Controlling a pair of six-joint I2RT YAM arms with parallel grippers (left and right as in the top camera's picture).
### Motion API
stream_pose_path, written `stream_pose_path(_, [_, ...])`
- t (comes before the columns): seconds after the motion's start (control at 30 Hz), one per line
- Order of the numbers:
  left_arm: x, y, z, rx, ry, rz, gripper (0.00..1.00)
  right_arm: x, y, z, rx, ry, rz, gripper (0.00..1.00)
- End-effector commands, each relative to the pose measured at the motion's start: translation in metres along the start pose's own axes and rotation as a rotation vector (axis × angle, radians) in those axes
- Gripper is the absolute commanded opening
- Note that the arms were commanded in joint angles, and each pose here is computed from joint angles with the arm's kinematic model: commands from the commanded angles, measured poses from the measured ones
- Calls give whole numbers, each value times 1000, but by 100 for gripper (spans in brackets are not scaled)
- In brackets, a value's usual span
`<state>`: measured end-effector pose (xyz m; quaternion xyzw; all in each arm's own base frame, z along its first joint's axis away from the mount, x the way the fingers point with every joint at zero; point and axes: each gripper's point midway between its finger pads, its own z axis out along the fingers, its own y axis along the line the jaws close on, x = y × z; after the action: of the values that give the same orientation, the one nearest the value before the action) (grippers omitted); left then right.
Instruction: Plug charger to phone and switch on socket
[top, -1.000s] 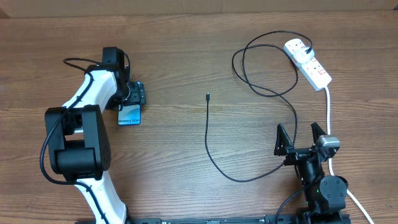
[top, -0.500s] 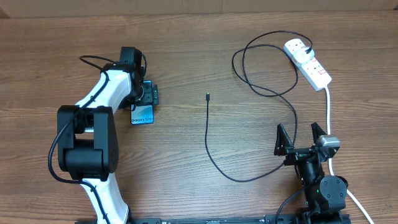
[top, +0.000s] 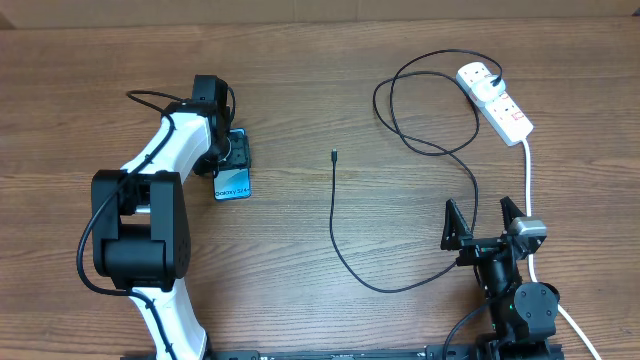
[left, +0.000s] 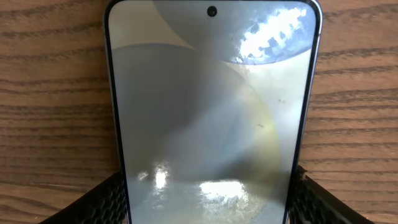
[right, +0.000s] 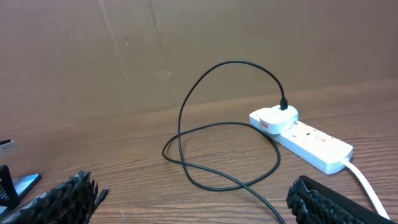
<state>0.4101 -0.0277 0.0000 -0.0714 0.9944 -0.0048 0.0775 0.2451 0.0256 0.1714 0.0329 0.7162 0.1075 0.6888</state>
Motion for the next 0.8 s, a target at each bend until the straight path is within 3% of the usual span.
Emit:
stream_pose_path(0.0, [35,-12,30,54,127,-19,51,2,1,0,-9,-3,-1,100])
stream_pose_path(0.47, [33,-12,25,53,131,-20,48,2,1,0,-9,-3,-1,100])
stream_pose_path(0.63, [17,-14,11,54,110,-17,48,2,1,0,-9,-3,-1,100])
stream_pose_path(0.77, [2,-17,-6,58,91,-16,42,2,1,0,-9,-3,-1,100])
